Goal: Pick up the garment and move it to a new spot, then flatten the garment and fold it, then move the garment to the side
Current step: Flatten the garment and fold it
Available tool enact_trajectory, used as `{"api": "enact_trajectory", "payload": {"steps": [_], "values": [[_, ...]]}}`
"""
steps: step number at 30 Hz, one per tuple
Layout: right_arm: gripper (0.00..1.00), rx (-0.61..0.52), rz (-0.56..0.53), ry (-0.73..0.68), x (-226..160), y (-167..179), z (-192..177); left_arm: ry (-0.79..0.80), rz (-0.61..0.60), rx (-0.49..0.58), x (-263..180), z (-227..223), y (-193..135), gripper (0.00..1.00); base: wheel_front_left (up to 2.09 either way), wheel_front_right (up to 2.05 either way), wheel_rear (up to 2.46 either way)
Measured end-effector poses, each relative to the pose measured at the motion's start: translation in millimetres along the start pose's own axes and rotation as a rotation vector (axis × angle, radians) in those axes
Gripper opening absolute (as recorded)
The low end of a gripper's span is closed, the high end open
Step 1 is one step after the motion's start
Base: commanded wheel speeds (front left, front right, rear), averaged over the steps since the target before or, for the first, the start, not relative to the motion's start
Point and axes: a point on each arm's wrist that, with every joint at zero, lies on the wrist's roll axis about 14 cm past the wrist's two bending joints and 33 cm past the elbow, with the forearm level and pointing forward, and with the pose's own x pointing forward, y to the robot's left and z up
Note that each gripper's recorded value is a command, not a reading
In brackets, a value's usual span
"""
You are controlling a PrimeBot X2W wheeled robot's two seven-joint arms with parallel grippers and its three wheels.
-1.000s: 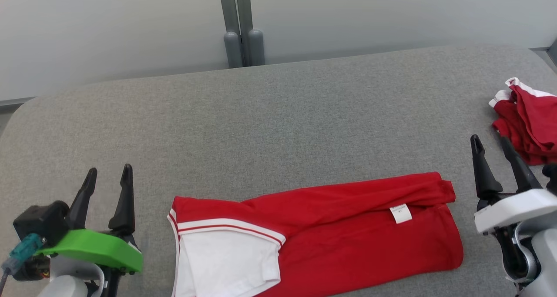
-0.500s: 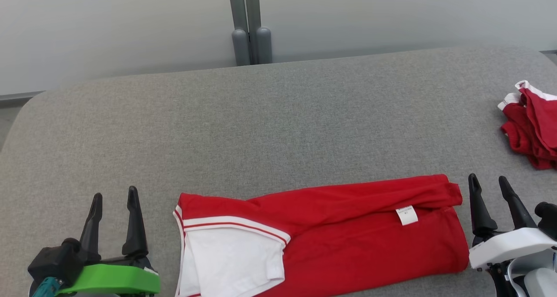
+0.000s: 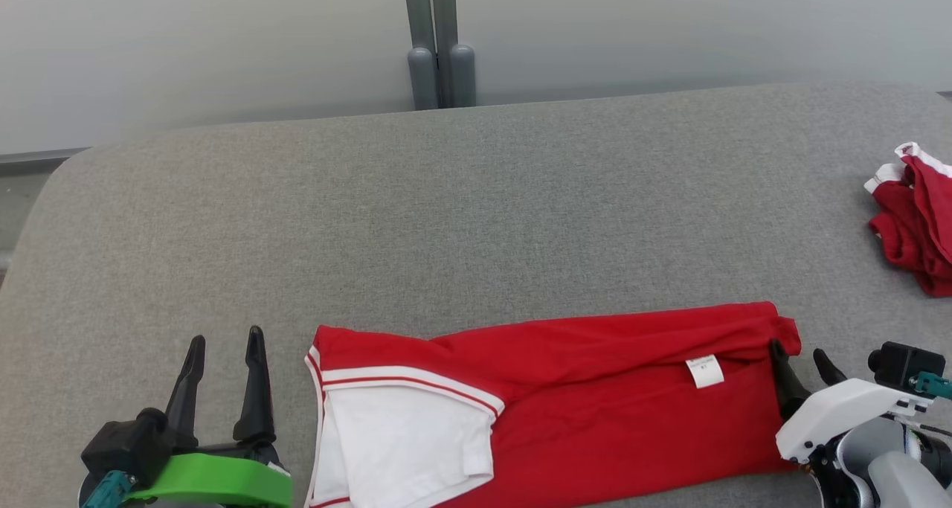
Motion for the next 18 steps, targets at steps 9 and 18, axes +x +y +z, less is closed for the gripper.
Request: {"api": "enact_trajectory", "payload": {"steps": [9,18], "values": [[1.0,0.126,-0.049,0.12,9,-4,-33,0.017,0.029,0.008,-5,-5,12,1.0,0.0,0.0,0.0],[0.0,0.205,-0.012,0.133,14,14,-37,0.019,0.039,0.012,-8,-6,16,1.0,0.0,0.0,0.0]]}}
